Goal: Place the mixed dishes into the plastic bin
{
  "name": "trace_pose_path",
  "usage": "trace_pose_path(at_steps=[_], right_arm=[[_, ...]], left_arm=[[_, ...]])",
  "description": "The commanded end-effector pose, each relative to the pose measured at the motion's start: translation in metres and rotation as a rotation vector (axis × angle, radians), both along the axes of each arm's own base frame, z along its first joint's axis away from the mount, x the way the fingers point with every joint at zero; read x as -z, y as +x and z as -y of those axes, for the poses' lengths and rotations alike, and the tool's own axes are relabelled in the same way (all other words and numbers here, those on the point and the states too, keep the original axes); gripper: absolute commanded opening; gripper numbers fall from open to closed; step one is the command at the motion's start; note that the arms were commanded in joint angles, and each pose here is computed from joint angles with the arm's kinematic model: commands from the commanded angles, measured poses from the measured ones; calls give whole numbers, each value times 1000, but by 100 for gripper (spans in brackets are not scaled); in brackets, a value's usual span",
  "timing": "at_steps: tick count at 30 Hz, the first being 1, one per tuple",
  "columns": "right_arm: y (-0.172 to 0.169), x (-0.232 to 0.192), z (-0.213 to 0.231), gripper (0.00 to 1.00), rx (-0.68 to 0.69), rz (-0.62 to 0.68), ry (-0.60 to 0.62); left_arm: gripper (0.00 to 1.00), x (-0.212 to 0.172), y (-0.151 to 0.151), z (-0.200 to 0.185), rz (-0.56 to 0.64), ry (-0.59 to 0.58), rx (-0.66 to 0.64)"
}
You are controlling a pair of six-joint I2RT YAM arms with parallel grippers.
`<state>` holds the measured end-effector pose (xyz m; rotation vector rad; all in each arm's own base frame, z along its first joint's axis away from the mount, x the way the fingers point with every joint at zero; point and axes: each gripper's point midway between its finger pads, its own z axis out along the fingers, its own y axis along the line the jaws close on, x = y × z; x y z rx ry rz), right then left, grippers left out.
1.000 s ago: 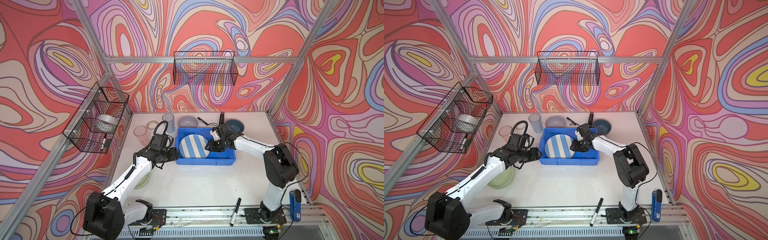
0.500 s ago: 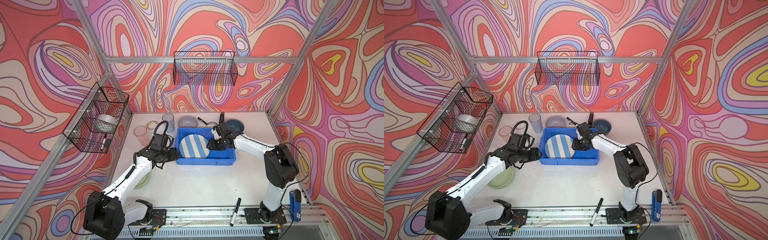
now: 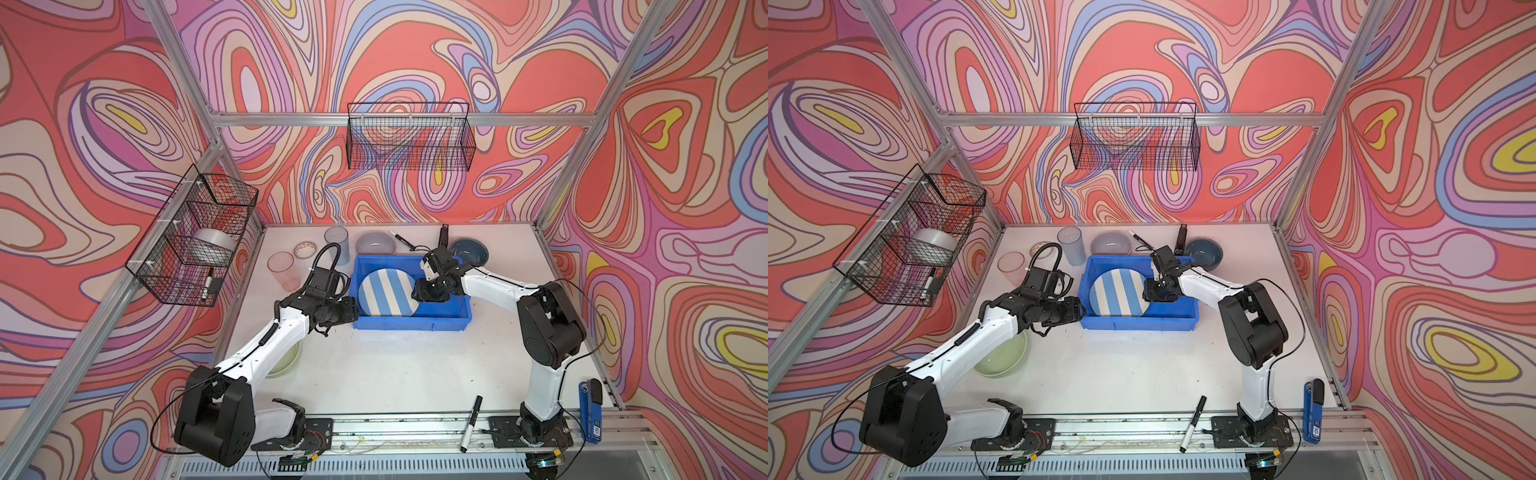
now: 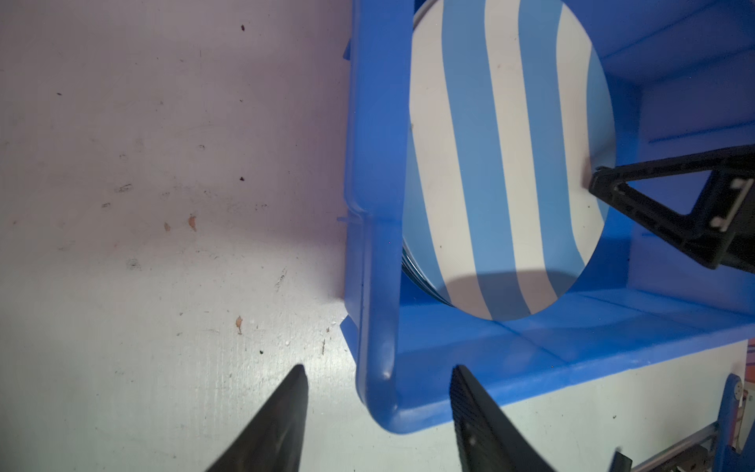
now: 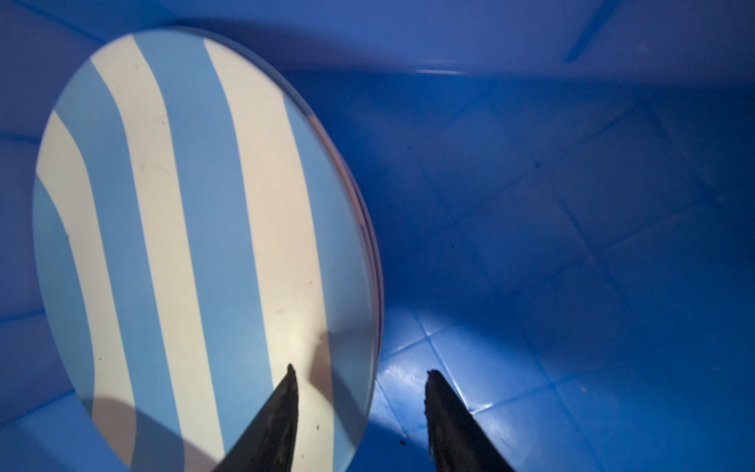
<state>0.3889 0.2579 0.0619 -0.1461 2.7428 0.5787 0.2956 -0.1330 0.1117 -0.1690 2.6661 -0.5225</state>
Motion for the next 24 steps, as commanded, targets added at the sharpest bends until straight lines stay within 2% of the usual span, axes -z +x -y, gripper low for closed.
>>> trace_pose_path(at_steps=[1,18,24], right_arm=[[2,-5,-16,52,-45,9,24],[-6,-5,-40,52,-100,-13,83],[-6,-4,-32,53,-84,-4,40]], left_arm=[[58,-7,9,5,21,-22,19],[54,-2,3,18,-13,-70,84],[54,-4,0,13,-31,-51,57]])
